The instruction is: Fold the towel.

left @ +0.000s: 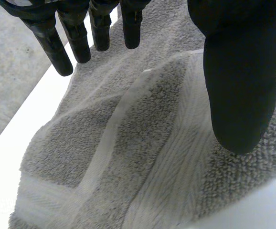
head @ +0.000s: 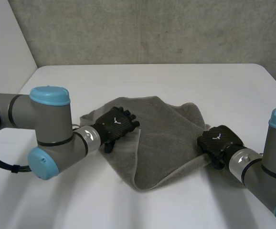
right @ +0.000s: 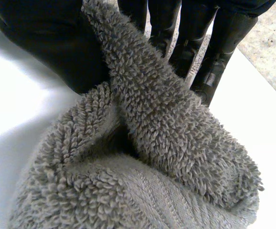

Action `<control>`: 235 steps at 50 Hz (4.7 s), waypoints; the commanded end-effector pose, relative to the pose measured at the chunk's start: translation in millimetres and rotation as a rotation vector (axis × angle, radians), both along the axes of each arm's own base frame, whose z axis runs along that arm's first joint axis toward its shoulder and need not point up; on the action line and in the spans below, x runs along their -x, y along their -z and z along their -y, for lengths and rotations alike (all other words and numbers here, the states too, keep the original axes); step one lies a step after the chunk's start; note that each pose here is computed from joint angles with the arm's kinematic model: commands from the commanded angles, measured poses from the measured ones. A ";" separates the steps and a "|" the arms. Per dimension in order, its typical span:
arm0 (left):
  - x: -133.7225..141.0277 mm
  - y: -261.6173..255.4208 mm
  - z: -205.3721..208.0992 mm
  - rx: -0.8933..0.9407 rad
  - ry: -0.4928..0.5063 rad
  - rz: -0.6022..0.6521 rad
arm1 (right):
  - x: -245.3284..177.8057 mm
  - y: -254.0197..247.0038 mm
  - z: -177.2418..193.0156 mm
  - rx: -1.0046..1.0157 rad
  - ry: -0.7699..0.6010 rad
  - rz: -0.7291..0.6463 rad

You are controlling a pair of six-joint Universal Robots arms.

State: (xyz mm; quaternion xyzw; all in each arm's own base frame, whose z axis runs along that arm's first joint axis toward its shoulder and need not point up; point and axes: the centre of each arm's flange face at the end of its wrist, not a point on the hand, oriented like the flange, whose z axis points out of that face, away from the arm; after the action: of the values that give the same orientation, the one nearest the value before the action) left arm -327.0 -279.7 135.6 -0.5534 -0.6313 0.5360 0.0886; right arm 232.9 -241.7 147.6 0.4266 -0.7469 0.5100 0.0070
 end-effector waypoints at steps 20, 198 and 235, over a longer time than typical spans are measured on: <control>4.7 18.2 -6.4 -0.044 0.064 0.005 | 0.3 7.4 0.0 -0.003 -0.021 -0.045; -127.6 -55.9 -29.4 0.056 -0.726 -0.419 | 80.7 -2.7 68.6 -0.506 0.417 0.468; -135.6 -80.3 -16.0 0.120 -0.729 -0.470 | 60.5 -46.1 46.8 -0.426 0.201 0.465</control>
State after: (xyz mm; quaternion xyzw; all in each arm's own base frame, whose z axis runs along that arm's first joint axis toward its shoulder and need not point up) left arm -191.5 -267.0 221.1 -0.1592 -0.7099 0.6861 0.0017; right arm 172.0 -288.2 220.5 0.1923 -0.8390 0.4572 -0.2236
